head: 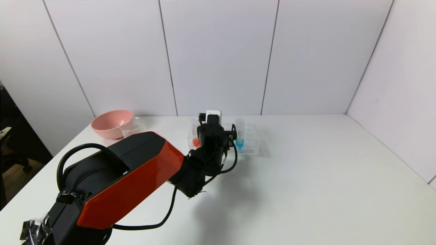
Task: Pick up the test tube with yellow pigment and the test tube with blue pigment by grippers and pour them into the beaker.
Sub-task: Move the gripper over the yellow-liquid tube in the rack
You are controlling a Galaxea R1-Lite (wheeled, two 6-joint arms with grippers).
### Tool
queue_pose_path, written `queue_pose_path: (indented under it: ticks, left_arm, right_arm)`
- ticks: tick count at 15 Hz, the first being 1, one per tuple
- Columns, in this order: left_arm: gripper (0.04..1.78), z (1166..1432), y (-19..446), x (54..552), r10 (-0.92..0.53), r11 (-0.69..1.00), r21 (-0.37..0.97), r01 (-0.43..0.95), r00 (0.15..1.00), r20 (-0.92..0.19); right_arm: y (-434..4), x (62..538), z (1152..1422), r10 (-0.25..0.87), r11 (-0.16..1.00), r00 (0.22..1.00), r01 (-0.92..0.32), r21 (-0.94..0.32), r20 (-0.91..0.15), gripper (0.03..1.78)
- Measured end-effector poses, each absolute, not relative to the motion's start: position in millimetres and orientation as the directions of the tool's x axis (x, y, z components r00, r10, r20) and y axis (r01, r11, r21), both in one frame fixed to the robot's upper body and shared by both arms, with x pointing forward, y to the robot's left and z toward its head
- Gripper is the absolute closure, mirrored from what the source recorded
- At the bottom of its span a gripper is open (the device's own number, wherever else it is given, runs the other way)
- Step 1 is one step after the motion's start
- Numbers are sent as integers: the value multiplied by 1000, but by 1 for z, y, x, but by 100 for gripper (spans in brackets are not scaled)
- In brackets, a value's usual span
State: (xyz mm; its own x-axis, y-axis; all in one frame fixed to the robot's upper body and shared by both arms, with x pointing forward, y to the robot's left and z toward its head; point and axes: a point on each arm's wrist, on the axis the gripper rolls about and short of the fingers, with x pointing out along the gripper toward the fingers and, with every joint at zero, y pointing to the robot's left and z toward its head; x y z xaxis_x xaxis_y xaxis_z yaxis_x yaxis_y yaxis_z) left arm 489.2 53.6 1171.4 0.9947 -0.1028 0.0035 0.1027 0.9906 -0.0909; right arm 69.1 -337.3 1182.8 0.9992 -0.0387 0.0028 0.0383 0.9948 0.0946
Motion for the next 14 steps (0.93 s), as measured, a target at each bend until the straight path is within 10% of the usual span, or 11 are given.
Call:
queue_pose_path:
  ticks: [7,14]
  left_arm:
    - [25,1163,55,495,-94,993,-77,92,995,-19]
    - [118,1160,54,496,-102,992,-72,100,994,-31]
  right_arm:
    - [-337,69,1183,-38,995,999,38,95,3,4]
    - [-337,69,1183,-38,995,999,38,95,2,4]
